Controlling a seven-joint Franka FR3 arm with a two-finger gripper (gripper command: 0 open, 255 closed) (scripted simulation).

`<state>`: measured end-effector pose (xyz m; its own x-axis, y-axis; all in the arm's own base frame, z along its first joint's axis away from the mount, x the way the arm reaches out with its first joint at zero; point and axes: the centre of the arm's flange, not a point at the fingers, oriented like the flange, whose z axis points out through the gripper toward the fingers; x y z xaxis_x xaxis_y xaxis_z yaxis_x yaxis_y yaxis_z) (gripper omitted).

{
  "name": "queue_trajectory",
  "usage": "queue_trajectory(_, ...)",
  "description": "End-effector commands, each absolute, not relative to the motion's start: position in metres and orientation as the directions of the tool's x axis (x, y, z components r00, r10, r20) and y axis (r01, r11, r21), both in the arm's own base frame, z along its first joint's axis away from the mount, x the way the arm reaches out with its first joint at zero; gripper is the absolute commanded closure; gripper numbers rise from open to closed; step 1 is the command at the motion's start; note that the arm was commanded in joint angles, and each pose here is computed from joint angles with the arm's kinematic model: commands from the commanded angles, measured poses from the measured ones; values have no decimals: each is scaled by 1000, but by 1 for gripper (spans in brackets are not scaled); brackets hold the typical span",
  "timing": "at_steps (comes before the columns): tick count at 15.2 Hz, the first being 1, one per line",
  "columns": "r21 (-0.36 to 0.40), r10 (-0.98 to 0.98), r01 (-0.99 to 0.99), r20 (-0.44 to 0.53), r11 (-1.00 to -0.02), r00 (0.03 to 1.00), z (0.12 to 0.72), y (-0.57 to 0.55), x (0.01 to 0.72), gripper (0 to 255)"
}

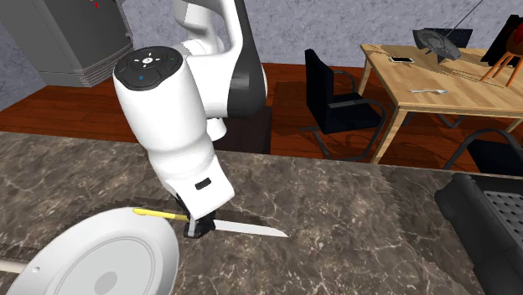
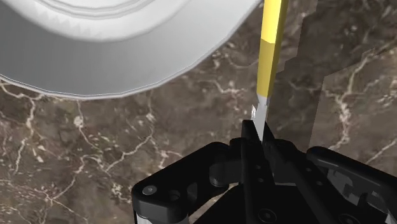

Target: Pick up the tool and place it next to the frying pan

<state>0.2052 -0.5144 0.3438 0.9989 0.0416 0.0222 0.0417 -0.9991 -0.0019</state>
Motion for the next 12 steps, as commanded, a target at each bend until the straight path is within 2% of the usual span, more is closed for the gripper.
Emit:
queue_trajectory(1,-2,41,41,22,-999,999,342,-514,205,255)
queue_trajectory(6,-2,41,41,22,-999,999,342,-514,205,255)
queue_trajectory(7,-2,41,41,22,-999,999,342,-514,205,0)
queue_trajectory(12,-2,41,41,22,-999,999,342,-514,205,0)
